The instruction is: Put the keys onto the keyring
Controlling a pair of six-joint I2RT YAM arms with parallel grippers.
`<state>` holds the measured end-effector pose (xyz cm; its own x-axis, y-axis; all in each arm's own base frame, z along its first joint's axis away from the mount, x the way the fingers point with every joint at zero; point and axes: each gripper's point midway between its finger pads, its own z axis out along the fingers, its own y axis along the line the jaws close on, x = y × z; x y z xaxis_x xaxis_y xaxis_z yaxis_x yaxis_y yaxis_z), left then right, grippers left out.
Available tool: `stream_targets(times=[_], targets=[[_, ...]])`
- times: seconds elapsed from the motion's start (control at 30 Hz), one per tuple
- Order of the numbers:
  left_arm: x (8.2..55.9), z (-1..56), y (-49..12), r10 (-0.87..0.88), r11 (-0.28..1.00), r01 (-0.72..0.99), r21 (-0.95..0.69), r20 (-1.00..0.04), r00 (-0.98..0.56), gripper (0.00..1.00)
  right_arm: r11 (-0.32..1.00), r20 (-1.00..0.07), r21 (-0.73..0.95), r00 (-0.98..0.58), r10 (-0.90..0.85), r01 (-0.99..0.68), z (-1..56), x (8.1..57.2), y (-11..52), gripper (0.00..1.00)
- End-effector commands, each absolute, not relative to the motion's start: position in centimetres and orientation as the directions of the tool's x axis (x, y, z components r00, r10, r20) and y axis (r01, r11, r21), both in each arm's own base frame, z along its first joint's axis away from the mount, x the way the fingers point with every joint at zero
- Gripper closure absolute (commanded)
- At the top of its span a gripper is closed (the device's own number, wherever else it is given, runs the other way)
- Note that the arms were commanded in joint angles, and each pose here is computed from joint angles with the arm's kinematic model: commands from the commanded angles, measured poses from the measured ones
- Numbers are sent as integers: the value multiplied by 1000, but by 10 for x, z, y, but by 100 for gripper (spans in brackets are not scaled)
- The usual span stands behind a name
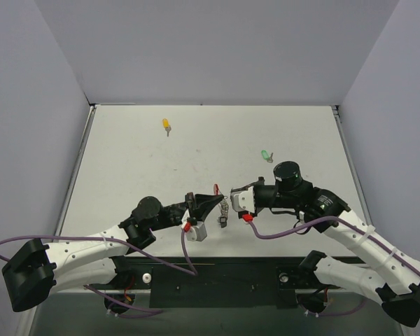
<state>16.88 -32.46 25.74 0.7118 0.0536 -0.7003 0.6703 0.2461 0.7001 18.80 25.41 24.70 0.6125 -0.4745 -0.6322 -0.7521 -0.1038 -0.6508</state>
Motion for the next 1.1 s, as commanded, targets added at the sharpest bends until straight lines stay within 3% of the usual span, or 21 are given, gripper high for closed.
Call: stream_targets(times=[0.0,0.2,0.43,0.57,0.7,0.87,1.07], targets=[[168,288,-321,8,296,620,727,-651,759,100,-66,-666,-655,617,-419,-752,269,185,255,100],[166,301,-316,-54,333,651,682,-676,735,100,-46,-688,-654,619,-379,-755,272,183,258,100],[169,333,-294,-267,388,760,521,-726,634,100,94,-789,-585,539,-294,-805,293,184,262,100],[165,339,-282,-366,349,835,425,-758,539,100,158,-850,-513,474,-230,-843,305,182,265,100],[153,349,-278,-427,294,874,388,-765,483,100,225,-948,-316,299,-108,-922,322,178,276,100],[141,360,-270,-499,234,923,307,-777,384,100,251,-954,-296,300,-22,-922,347,176,281,100],[128,364,-268,-519,141,944,299,-789,328,100,149,-946,-313,321,34,-938,350,151,283,100]])
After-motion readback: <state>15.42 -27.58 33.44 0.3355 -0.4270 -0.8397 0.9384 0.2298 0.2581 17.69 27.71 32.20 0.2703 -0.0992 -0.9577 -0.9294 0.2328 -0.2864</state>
